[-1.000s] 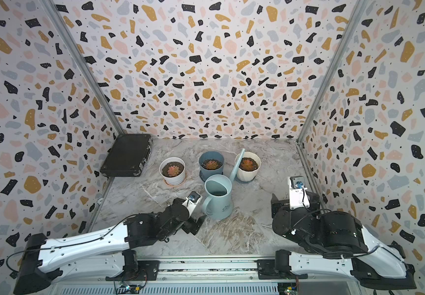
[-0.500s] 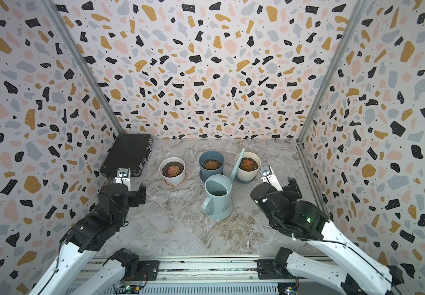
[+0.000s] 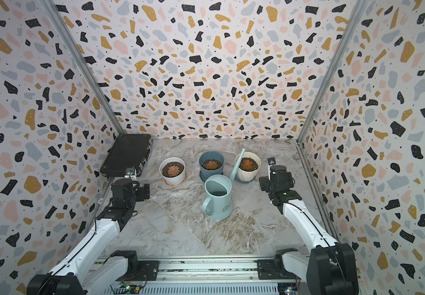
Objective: Water the succulent around the soil edge
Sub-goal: Reset both arms
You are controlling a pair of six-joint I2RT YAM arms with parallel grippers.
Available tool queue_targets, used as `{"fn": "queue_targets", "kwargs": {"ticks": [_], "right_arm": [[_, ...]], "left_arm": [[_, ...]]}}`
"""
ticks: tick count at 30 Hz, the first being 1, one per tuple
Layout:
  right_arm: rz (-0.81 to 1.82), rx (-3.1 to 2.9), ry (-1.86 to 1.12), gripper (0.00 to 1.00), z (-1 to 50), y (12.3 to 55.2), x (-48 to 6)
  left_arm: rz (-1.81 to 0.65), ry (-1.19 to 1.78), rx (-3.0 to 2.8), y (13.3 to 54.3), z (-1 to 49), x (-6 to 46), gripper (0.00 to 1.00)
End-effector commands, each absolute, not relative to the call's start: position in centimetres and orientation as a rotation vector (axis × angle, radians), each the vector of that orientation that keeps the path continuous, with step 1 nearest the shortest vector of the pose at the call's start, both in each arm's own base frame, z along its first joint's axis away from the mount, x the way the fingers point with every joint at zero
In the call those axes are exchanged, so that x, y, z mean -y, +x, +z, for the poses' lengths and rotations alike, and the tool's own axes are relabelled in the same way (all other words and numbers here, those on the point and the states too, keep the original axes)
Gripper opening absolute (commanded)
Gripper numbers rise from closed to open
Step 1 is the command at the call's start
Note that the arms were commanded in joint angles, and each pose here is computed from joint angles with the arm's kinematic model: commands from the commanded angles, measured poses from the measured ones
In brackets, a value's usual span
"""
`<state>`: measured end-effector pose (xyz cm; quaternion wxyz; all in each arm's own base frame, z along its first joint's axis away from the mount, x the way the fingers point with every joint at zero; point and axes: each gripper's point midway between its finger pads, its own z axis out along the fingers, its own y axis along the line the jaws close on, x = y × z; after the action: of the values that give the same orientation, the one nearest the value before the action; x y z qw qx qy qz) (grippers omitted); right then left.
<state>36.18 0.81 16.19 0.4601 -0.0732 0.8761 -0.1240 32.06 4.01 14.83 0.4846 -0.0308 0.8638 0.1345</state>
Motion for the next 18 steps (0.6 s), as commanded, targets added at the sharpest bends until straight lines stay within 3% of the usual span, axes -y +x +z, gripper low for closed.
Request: {"fn": "queue_targets", "kwargs": {"ticks": [1, 8, 18], "right_arm": [[-0.204, -1.981, -0.143, 1.0, 18.5, 38.2, -0.9], [-0.194, -2.067, -0.067, 1.0, 10.7, 36.7, 0.1], [-0.196, -2.007, -0.014, 1.0, 9.0, 38.8, 0.9]], "left_arm": [[0.295, -0.123, -1.956, 33.7, 16.9, -4.4, 0.99], [0.314, -0.232, -1.992, 35.2, 13.5, -6.1, 0.99], [0.208, -0.243, -2.034, 36.2, 11.9, -4.9, 0.99]]}}
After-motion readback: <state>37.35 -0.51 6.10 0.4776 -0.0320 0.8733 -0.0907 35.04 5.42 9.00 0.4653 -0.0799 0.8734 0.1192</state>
